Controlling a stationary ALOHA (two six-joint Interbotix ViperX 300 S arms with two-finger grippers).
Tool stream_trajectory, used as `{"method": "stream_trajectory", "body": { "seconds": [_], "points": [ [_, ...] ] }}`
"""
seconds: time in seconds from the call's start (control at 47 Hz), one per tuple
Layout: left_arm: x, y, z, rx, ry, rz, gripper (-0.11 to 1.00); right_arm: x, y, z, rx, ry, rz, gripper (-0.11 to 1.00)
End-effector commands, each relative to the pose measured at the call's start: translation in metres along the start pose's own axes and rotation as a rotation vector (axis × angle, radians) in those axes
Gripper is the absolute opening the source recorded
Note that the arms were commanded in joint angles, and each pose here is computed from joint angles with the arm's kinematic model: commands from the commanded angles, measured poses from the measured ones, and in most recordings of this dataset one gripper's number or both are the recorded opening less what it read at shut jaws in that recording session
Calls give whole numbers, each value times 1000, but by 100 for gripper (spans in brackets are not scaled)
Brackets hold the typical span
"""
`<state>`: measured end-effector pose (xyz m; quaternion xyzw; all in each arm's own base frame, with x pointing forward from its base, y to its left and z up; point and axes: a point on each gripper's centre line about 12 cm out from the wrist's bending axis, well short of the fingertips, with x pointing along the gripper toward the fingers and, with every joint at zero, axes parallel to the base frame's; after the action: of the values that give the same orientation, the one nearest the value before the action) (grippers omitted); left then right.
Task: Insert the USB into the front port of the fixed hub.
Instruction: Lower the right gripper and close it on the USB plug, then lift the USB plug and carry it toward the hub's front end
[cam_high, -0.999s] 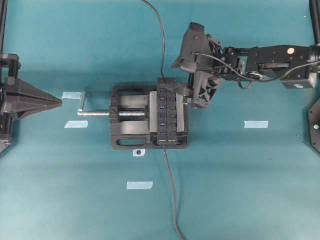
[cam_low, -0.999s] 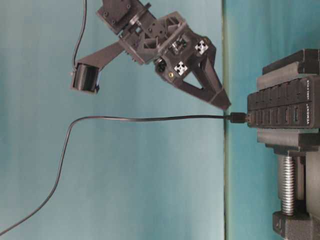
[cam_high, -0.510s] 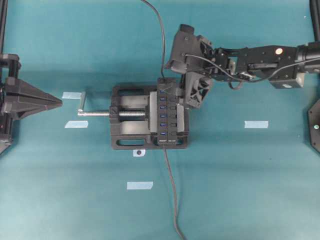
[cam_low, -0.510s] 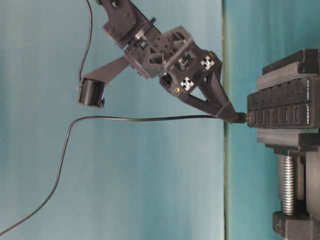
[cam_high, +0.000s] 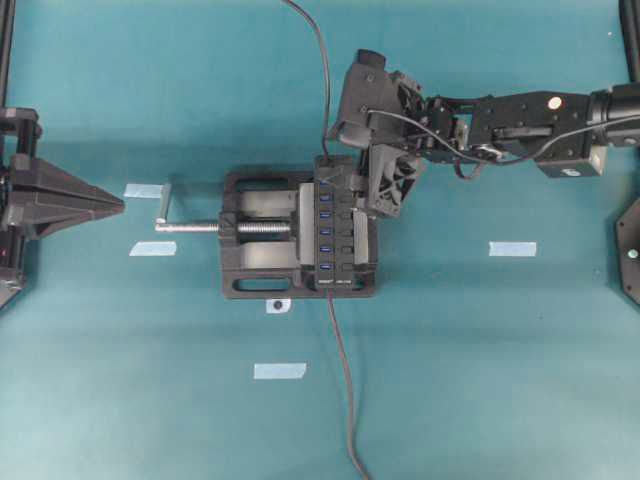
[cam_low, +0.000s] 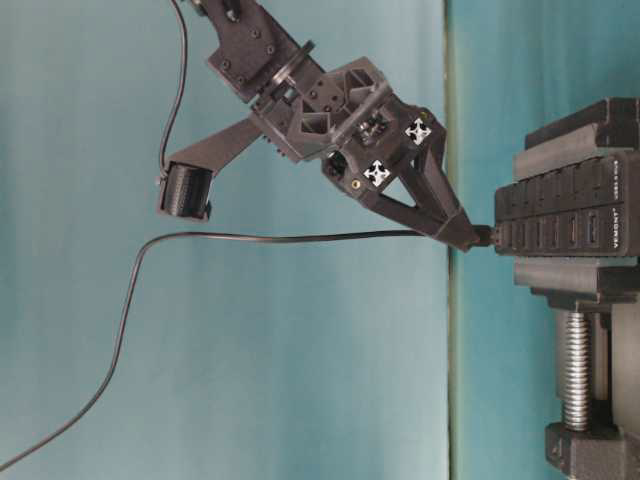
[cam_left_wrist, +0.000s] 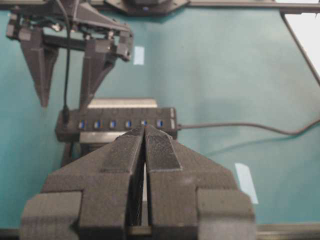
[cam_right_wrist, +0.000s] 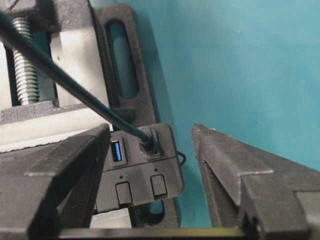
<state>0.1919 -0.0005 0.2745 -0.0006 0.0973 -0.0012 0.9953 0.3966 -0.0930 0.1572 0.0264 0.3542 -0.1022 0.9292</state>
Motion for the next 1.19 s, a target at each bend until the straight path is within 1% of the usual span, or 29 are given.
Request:
{"method": "stream_trajectory", "body": {
  "seconds": [0.0,0.064,0.149,0.255,0.383,0.468,0.617,0.893,1.084,1.169],
  "points": [
    [1,0,6,2,-14,-1,0,-5,3,13,-14,-40,4,64],
    [1,0,6,2,-14,-1,0,-4,3,14,-14,-40,6,59],
    [1,0,6,2,-15,-1,0,-4,5,14,-17,-40,8,48],
    [1,0,6,2,-17,-1,0,-4,7,13,-19,-39,12,31],
    [1,0,7,2,-18,-1,0,-4,8,13,-22,-37,15,16],
    [0,0,8,2,-20,-1,0,-4,9,13,-21,-37,16,10],
    [0,0,8,2,-20,-1,0,-4,10,13,-20,-27,19,6],
    [0,0,13,2,-32,-1,0,-7,13,18,-24,-7,23,5],
    [0,0,12,2,-29,-1,0,-16,13,30,-16,-18,25,5],
    [0,0,12,2,-29,-1,0,-20,13,33,-16,1,25,5]
  ]
}}
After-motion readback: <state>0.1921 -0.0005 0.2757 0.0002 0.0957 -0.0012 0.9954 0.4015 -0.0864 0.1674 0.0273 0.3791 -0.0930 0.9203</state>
